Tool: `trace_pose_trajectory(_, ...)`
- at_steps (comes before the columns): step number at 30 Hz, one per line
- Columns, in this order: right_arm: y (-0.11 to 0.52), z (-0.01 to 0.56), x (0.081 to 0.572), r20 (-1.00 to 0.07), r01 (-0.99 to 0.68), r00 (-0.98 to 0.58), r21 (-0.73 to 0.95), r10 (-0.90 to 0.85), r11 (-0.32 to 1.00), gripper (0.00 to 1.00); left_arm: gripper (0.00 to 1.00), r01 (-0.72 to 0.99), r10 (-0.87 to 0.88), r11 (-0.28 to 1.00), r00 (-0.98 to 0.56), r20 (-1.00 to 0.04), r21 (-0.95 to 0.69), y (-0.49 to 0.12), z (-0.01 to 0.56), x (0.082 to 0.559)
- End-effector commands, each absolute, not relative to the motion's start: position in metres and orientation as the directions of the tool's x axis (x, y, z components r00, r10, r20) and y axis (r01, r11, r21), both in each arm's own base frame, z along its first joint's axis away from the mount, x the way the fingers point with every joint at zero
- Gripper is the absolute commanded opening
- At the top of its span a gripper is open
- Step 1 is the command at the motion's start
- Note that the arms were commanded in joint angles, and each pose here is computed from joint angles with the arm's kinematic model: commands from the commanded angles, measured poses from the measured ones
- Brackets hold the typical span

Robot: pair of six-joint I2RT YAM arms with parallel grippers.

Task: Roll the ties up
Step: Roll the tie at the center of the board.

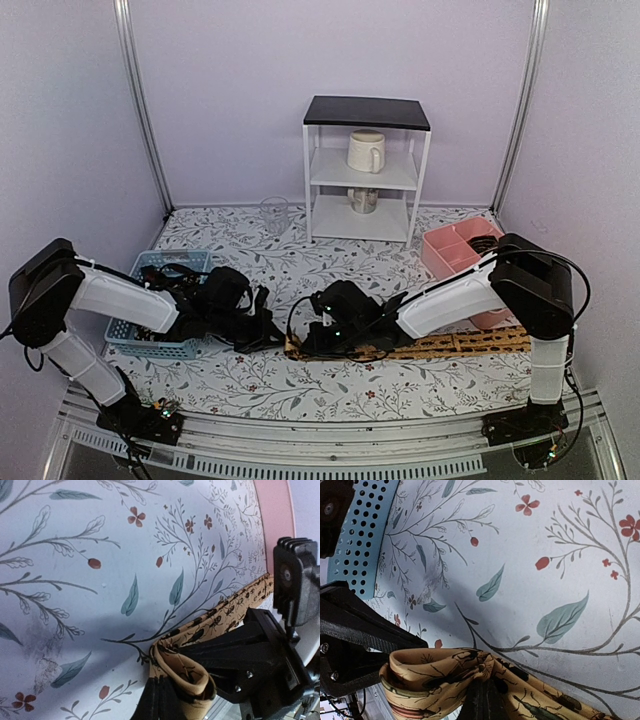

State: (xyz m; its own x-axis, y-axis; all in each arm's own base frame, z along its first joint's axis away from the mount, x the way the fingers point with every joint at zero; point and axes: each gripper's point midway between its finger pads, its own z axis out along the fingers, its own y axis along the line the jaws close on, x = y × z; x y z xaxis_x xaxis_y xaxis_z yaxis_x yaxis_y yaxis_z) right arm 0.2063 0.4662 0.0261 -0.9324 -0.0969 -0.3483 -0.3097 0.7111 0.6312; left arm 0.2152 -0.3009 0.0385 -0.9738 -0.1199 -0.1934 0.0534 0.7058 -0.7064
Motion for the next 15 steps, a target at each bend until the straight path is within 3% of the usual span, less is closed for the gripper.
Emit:
trace_pose_trajectory(1, 0.474, 0.055, 0.206, -0.383, -0.353, -0.918, 0.681, -0.098, 0.642, 0.0, 0.0, 0.094, -0.098, 0.681, -0.971, -0.219, -0.726, -0.31, 0.054, 0.216)
trace_pose_trajectory(15, 0.462, 0.058, 0.212, -0.396, -0.342, -0.916, 0.683, -0.067, 0.645, 0.0, 0.0, 0.09, -0.091, 0.683, -0.974, -0.207, -0.725, -0.319, 0.051, 0.216)
